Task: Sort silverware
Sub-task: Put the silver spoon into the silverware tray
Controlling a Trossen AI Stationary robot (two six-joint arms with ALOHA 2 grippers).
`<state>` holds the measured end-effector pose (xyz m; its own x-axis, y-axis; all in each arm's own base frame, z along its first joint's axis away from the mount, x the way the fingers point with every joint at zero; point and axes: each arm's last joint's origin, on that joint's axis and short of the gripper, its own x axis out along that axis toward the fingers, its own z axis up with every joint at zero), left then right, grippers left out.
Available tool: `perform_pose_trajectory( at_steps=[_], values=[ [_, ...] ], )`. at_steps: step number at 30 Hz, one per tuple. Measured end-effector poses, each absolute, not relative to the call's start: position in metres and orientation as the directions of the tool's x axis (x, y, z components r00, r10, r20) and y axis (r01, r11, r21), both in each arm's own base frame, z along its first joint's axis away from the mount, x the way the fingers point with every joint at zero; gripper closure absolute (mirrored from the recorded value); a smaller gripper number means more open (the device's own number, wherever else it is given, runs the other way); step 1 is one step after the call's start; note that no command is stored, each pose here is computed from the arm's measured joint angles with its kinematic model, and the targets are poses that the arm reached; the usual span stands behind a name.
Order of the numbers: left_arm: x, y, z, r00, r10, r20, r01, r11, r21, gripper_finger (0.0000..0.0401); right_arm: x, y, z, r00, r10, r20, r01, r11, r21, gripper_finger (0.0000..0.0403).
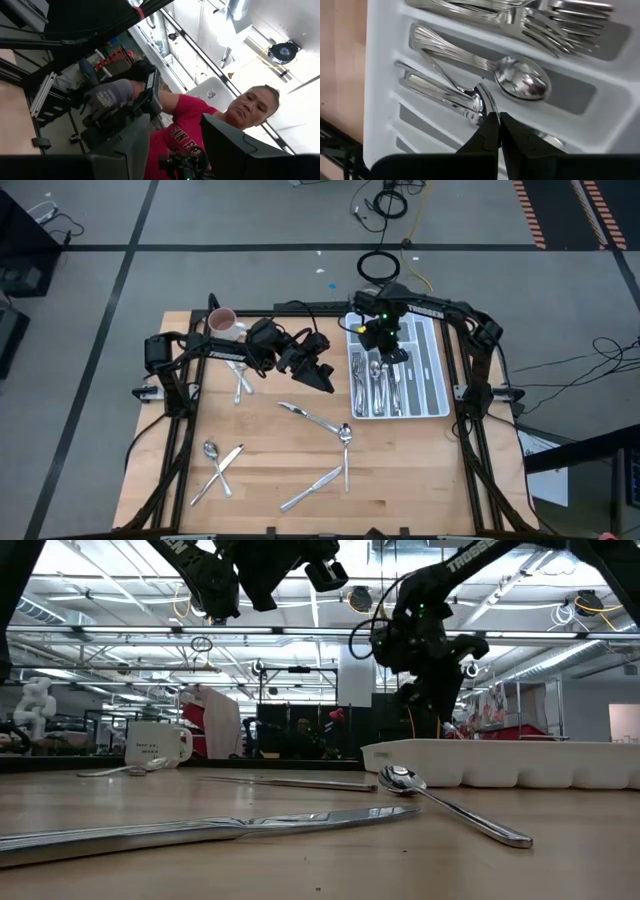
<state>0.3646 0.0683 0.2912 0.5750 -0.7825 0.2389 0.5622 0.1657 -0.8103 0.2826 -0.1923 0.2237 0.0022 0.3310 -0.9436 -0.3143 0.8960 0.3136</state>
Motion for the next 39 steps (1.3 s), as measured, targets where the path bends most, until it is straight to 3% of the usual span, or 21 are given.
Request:
perform_pose_trajectory(
  at_steps=[7,19,32,39],
  values=[
    [0.365,0.068,0.291,0.575,-0.782,0.239,0.562,0.166,-0.81,0.0221,0.292,-0.198,0.197,-0.011,0.398,-0.917,-0.332,0.864,0.379,0.0403],
    [0.365,0.068,0.291,0.579,-0.78,0.239,0.572,0.18,-0.801,0.0221,0.298,-0.21,0.181,0.022,0.37,-0.929,-0.341,0.876,0.341,0.04],
    [0.365,0.068,0.291,0.579,-0.78,0.239,0.569,0.177,-0.803,0.0221,0.3,-0.212,0.18,0.035,0.326,-0.945,-0.299,0.906,0.301,0.0306],
    [0.37,0.063,0.285,0.604,-0.766,0.221,0.501,0.149,-0.852,0.0221,0.292,-0.215,0.212,0.112,0.287,-0.951,-0.21,0.942,0.26,0.0297]
  ],
)
